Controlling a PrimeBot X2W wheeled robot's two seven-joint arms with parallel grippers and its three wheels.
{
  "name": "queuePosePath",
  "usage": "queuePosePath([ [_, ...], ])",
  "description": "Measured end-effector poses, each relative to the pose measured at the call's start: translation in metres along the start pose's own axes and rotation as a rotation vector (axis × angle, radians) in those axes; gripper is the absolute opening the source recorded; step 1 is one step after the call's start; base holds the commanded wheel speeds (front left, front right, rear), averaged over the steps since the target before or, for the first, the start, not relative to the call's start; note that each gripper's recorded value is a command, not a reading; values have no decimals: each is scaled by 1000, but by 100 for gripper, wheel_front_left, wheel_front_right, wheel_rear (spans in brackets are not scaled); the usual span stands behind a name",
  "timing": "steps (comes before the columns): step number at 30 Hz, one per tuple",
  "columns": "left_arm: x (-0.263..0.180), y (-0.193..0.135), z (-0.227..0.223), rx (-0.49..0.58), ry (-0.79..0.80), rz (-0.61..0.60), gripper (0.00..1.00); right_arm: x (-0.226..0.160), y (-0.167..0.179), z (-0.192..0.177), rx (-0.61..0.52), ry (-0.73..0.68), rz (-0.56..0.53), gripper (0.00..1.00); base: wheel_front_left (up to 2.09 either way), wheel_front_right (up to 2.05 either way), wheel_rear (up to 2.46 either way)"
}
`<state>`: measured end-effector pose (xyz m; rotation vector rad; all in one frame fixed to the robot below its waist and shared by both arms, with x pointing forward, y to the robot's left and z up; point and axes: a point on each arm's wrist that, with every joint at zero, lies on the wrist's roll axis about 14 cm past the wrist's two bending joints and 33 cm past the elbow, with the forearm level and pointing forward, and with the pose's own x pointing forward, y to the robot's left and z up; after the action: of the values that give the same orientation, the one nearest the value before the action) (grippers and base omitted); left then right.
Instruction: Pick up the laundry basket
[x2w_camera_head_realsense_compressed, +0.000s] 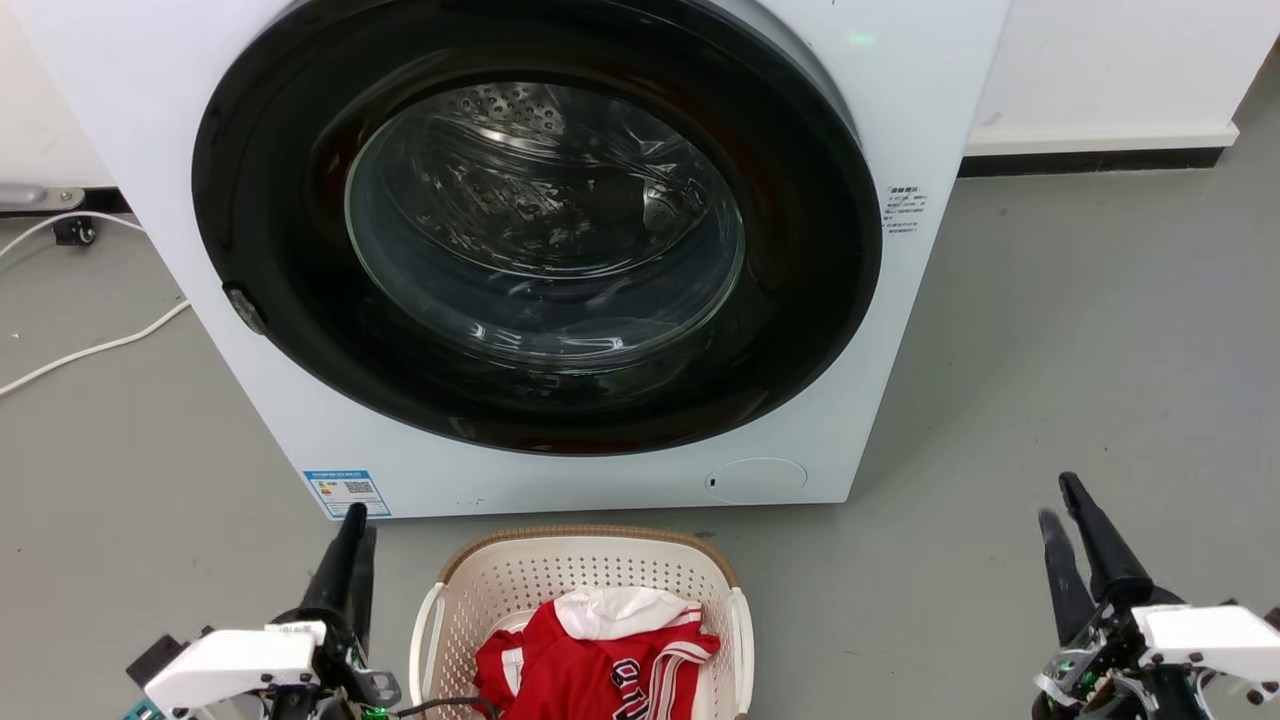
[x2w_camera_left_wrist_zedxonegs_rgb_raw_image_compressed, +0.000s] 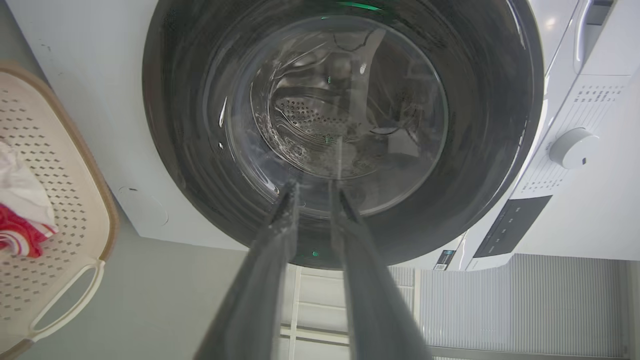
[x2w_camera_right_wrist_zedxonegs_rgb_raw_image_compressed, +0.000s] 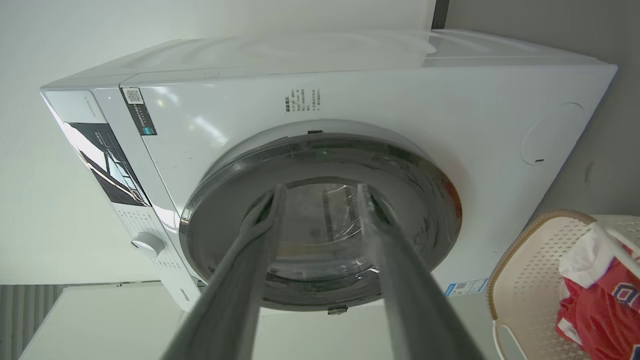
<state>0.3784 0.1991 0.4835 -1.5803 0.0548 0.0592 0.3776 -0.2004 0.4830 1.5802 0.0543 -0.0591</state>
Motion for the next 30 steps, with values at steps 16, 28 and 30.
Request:
queuePosePath([
  [16,1,-17,11,239,-65,-32,100,1,15,7,-274,-50,34,100,0,0,0],
  [28,2,-28,1,528,-65,-43,100,2,34,-11,-606,-28,98,100,0,0,0],
  [30,1,-29,0,567,-69,-41,100,1,35,-14,-656,-22,104,100,0,0,0],
])
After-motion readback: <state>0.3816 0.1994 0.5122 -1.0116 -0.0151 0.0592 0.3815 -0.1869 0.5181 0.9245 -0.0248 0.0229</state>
